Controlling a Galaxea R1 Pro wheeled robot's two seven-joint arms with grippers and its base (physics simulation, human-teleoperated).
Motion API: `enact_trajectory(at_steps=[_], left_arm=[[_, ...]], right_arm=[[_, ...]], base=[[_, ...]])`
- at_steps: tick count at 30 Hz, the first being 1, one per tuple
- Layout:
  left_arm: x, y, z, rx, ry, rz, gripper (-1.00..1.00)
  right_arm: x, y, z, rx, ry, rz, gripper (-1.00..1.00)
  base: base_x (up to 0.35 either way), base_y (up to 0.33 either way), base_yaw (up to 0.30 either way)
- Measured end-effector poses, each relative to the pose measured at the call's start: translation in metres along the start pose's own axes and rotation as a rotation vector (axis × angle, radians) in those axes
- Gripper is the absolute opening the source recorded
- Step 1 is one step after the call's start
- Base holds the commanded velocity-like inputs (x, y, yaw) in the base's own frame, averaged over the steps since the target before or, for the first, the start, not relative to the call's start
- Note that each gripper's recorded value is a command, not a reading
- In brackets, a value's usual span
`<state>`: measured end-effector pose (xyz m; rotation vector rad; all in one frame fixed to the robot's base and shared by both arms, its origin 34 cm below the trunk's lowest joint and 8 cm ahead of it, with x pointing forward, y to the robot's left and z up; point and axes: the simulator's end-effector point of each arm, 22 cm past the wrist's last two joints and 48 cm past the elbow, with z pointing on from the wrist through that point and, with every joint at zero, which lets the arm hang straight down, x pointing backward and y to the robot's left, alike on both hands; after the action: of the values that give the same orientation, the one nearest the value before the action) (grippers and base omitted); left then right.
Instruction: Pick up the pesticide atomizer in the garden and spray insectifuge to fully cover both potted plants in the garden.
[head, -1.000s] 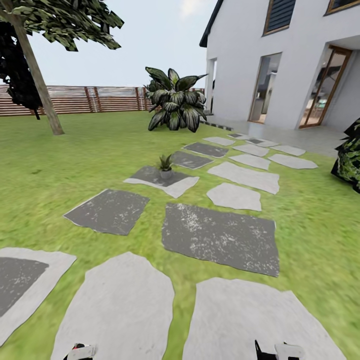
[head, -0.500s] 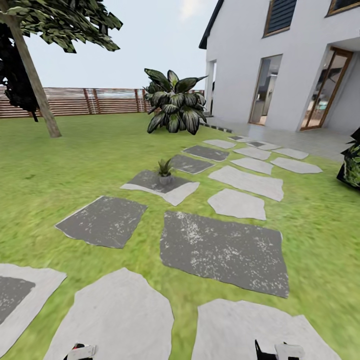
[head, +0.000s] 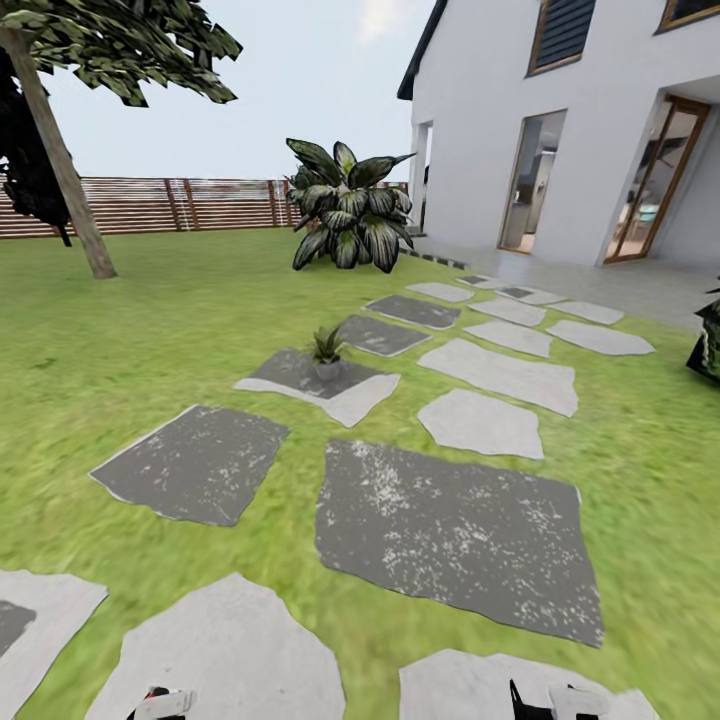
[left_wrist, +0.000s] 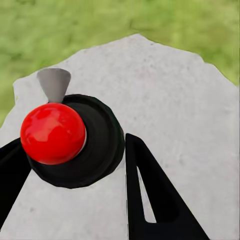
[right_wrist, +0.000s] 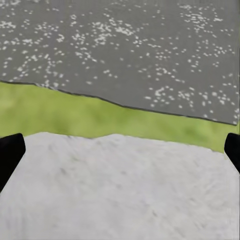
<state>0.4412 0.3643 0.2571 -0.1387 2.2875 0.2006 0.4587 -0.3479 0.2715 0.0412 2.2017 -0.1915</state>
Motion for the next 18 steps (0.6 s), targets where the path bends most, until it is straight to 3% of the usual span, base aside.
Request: enact_trajectory(at_steps=[18], left_arm=[[0.0000,0.0002,0.0000,-0.001,0.000,-0.001,-1.00]], right_arm=[[0.0000,0.0000,0.0000,0.000,0.000,0.000,1.00]], base=[[0.336,0.008,0.000]])
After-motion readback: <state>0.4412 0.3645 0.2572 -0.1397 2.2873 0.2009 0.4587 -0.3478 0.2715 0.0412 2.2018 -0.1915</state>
